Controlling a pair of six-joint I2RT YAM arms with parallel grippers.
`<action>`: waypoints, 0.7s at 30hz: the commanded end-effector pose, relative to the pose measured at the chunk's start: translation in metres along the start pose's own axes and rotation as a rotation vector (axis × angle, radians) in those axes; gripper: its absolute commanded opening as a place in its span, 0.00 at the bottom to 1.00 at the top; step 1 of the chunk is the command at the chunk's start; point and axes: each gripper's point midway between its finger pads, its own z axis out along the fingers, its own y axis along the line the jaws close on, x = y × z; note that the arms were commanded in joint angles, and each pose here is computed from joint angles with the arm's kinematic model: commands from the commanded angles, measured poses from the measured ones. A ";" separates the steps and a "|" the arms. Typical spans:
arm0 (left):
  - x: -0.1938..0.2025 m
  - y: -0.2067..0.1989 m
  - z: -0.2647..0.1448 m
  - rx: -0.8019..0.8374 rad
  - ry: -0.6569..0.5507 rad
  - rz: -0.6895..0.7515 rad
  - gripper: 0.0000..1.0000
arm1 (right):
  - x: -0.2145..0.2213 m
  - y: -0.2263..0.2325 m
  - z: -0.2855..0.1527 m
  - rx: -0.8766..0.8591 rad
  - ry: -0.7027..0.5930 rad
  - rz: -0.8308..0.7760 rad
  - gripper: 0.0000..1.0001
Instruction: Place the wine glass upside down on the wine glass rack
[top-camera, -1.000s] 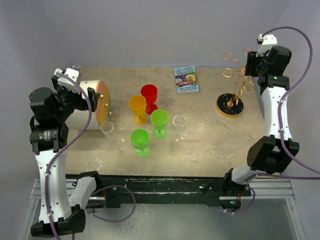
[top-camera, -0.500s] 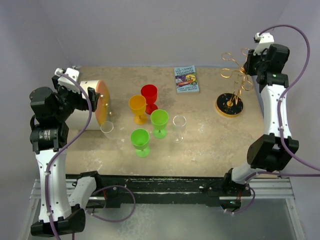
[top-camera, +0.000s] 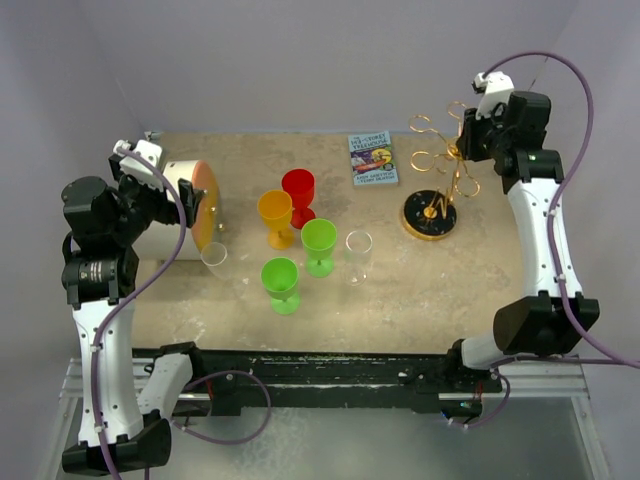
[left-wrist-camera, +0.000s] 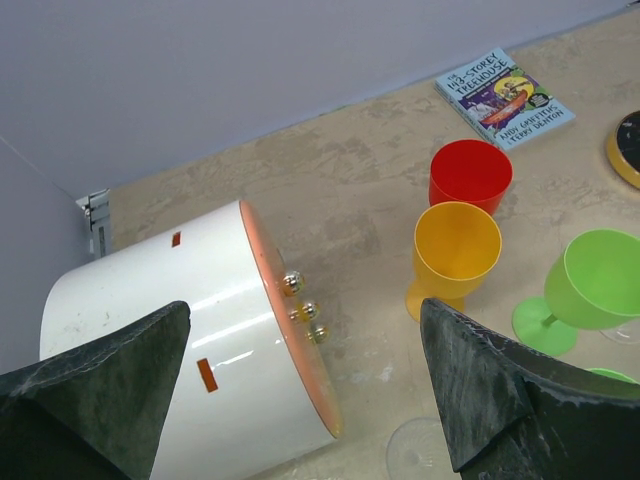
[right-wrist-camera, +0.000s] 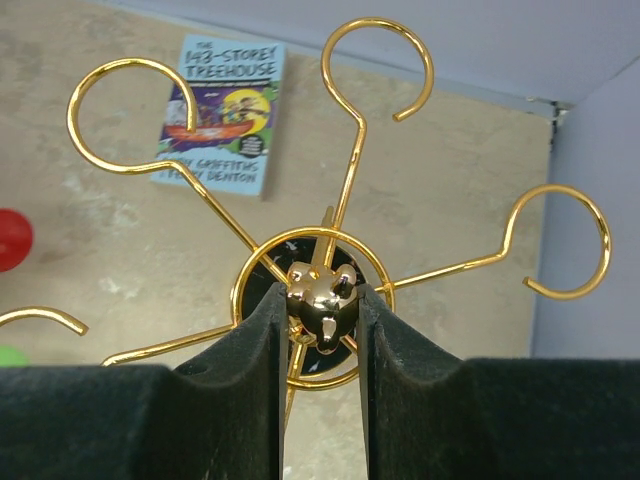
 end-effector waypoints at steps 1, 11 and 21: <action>-0.006 -0.003 -0.001 0.021 -0.033 0.033 0.99 | -0.061 0.021 -0.042 -0.052 -0.218 -0.027 0.00; 0.011 -0.018 0.001 0.121 0.023 0.049 0.99 | -0.040 0.079 -0.057 -0.188 -0.181 -0.088 0.00; 0.046 -0.026 -0.008 0.209 0.170 0.170 1.00 | -0.025 0.107 -0.064 -0.272 -0.174 -0.103 0.00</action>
